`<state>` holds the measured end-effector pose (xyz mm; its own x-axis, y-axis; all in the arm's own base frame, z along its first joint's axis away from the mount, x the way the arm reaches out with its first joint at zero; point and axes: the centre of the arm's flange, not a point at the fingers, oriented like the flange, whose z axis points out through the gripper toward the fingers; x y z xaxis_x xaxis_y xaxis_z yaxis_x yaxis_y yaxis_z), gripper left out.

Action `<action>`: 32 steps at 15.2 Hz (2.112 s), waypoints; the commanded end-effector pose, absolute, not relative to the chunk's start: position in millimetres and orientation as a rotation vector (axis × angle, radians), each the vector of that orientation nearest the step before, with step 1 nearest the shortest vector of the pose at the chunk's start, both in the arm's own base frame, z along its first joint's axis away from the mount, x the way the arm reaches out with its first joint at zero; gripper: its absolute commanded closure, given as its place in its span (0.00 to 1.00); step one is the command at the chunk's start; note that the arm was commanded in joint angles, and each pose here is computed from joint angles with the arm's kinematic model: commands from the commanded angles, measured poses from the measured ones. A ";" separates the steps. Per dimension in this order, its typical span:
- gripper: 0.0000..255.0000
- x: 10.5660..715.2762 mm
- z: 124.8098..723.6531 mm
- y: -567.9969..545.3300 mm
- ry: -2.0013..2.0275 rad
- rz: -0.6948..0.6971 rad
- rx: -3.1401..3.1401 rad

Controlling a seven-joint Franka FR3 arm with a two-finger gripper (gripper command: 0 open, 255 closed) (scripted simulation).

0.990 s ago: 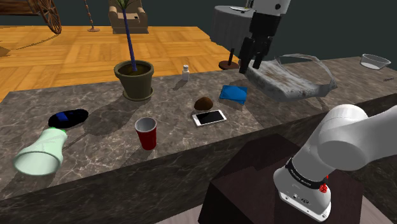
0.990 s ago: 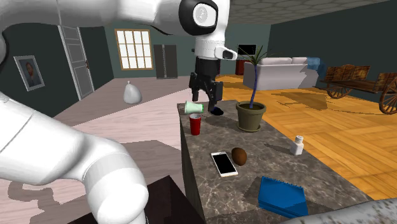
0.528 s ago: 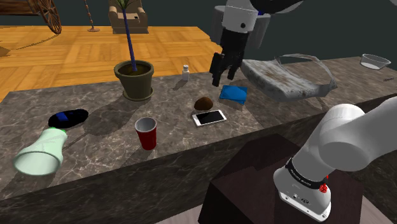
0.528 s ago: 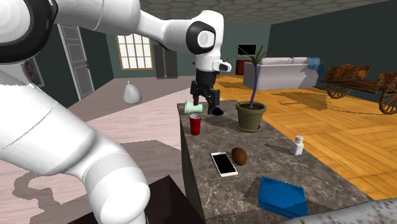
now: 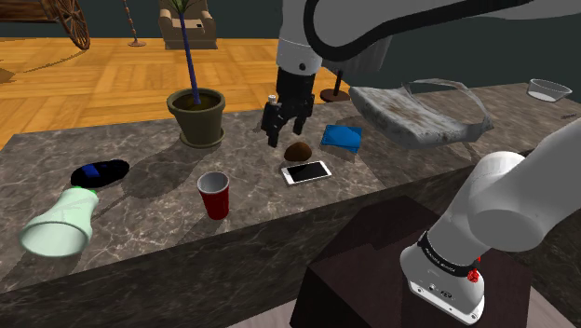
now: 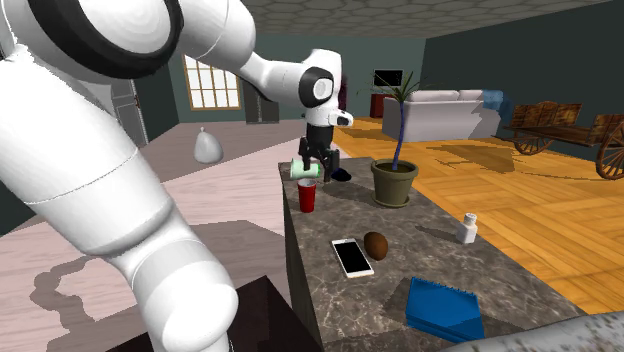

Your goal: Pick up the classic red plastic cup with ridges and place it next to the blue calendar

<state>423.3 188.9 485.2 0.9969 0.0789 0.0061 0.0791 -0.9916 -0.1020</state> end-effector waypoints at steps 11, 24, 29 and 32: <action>0.00 493.9 411.4 305.6 -0.222 -0.064 -3.028; 0.00 499.3 367.5 317.0 -0.228 -0.068 -3.027; 1.00 499.3 367.5 317.0 -0.228 -0.068 -3.027; 1.00 499.3 367.5 317.0 -0.228 -0.068 -3.027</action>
<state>499.6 317.0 368.4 0.9878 0.1464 0.0539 0.1513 -0.9833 -0.1015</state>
